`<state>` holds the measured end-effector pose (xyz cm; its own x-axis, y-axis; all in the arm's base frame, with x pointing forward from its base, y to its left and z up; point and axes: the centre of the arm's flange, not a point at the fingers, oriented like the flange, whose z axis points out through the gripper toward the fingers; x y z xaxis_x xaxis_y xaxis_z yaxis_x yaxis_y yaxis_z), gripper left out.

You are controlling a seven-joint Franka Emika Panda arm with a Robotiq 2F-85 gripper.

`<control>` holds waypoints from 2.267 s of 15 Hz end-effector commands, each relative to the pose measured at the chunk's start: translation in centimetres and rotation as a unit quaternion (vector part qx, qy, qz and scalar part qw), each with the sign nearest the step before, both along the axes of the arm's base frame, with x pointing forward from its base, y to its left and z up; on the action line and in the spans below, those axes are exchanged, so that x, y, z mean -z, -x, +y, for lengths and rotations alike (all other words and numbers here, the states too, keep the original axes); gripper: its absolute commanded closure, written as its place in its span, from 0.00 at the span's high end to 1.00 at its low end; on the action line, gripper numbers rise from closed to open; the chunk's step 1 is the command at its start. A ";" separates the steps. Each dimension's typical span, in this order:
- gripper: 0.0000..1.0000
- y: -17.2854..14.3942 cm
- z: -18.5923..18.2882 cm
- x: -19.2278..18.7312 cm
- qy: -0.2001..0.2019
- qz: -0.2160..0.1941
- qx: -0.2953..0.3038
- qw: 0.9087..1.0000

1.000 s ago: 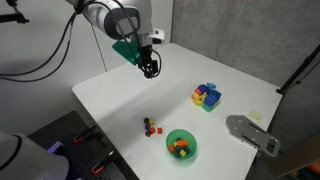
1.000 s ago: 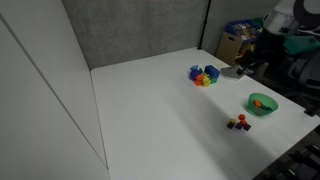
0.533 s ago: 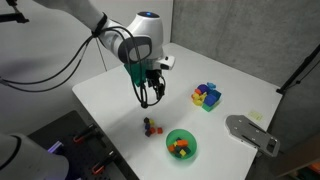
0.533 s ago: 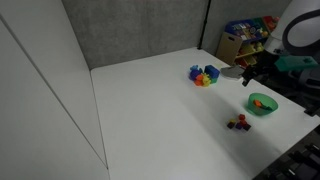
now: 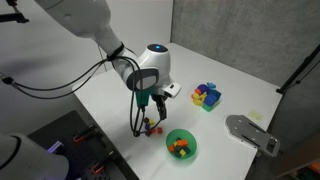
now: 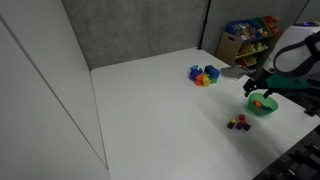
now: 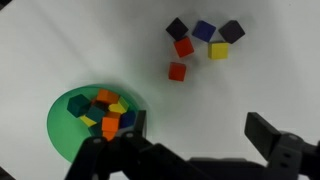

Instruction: Put the small orange block in the green bowl

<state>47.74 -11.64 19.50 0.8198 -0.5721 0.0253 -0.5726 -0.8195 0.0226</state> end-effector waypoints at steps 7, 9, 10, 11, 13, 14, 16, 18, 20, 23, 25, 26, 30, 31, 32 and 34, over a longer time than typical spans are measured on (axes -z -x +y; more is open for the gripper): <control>1.00 0.4 -0.3 3.4 -0.003 0.015 0.022 1.000; 1.00 -0.3 -0.9 5.1 0.002 0.019 0.044 0.999; 1.00 -0.3 -1.2 5.8 -0.002 0.018 0.050 0.999; 1.00 -0.3 -1.6 6.6 -0.003 0.015 0.062 0.998; 1.00 -0.3 -2.0 8.0 -0.009 0.016 0.080 0.997; 1.00 -0.4 -2.2 8.8 -0.011 0.014 0.087 0.996; 1.00 -0.5 -2.3 10.3 -0.012 0.011 0.097 0.995; 1.00 -0.7 -2.1 11.9 -0.010 0.005 0.099 0.995; 1.00 -1.0 -1.7 13.1 -0.007 -0.001 0.095 0.995; 1.00 -1.2 -0.9 14.7 -0.006 0.000 0.085 0.996; 1.00 -1.1 -0.5 15.6 -0.005 0.002 0.081 0.997; 1.00 -1.0 -0.4 16.0 -0.004 0.004 0.080 0.997; 0.69 -0.8 -0.3 16.9 0.000 0.005 0.077 0.997; 0.61 -0.8 -0.3 16.9 0.002 0.003 0.076 0.997; 0.51 -0.7 -0.3 16.8 0.003 0.000 0.075 0.997; 0.35 -0.7 -0.2 16.3 0.003 -0.006 0.072 0.997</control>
